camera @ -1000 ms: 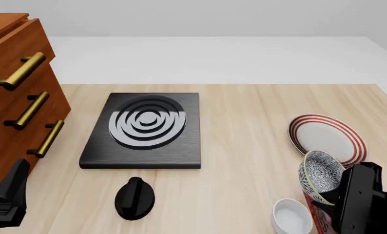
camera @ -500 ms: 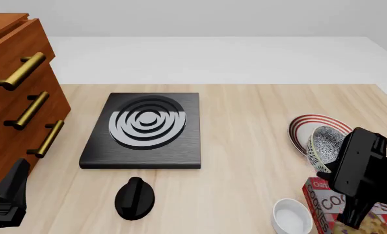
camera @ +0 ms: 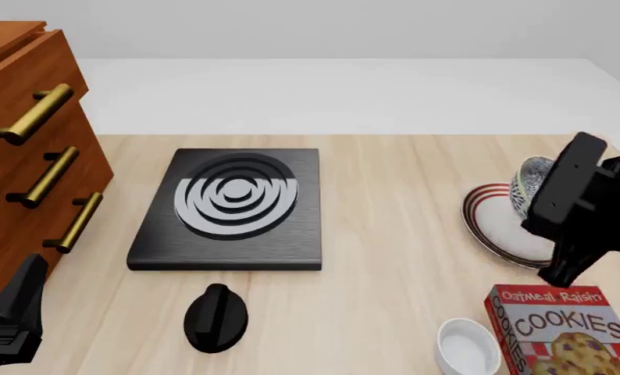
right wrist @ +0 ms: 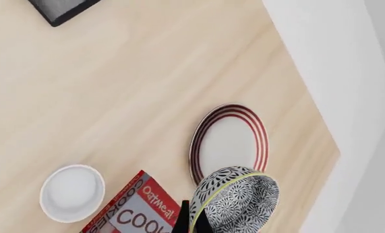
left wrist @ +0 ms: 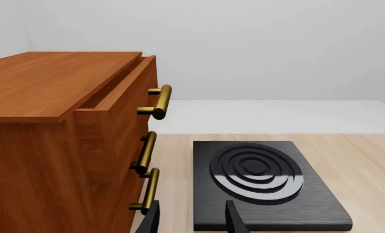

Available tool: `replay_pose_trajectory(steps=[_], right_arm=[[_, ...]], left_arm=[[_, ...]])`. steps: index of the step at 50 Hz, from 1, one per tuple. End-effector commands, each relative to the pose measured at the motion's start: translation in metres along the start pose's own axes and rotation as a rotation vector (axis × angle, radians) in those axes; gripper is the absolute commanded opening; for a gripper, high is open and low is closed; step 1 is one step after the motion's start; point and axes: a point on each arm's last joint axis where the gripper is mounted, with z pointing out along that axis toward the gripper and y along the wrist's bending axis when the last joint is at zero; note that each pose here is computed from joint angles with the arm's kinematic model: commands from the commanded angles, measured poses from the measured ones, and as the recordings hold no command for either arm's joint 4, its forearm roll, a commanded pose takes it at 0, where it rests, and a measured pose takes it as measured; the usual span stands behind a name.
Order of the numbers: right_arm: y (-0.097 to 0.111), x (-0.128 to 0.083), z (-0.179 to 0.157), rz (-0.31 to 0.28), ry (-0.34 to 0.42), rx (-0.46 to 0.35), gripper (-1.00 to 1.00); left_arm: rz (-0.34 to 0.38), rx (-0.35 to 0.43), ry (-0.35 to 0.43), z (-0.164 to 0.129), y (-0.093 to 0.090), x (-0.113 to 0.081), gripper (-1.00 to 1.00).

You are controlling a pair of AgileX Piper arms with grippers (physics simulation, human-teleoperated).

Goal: Pick the akita bowl on the ramekin and place it on the plate.

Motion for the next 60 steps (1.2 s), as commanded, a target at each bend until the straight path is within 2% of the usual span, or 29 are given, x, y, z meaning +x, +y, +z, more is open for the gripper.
replay_pose_trajectory(steps=[1, 14, 22, 23, 25, 32, 34, 44, 53, 60], right_arm=[[-0.034, -0.007, 0.019, 0.095, 0.037, 0.031, -1.0], [-0.063, 0.0, 0.043, 0.187, 0.087, 0.058, -1.0], [-0.071, 0.006, 0.058, 0.24, 0.117, 0.051, -1.0], [-0.075, 0.004, 0.06, 0.266, 0.118, 0.052, -1.0], [-0.081, 0.006, 0.061, 0.282, 0.121, 0.066, -1.0], [-0.092, 0.023, 0.078, 0.309, 0.167, 0.069, -1.0], [-0.092, 0.018, 0.081, 0.326, 0.162, 0.06, -1.0], [-0.102, 0.024, 0.096, 0.343, 0.181, 0.06, -1.0], [-0.106, 0.028, 0.107, 0.306, 0.2, 0.043, -1.0], [-0.101, 0.029, 0.118, 0.294, 0.205, 0.025, -1.0]], left_arm=[[0.0, 0.0, 0.0, 0.0, 0.0, 0.0, 1.0], [0.0, 0.0, 0.0, 0.0, 0.0, 0.0, 1.0], [0.0, 0.0, 0.0, 0.0, 0.0, 0.0, 1.0], [0.0, 0.0, 0.0, 0.0, 0.0, 0.0, 1.0], [0.0, 0.0, 0.0, 0.0, 0.0, 0.0, 1.0], [0.0, 0.0, 0.0, 0.0, 0.0, 0.0, 1.0], [0.0, 0.0, 0.0, 0.0, 0.0, 0.0, 1.0], [0.0, 0.0, 0.0, 0.0, 0.0, 0.0, 1.0], [0.0, 0.0, 0.0, 0.0, 0.0, 0.0, 1.0], [0.0, 0.0, 0.0, 0.0, 0.0, 0.0, 1.0]])
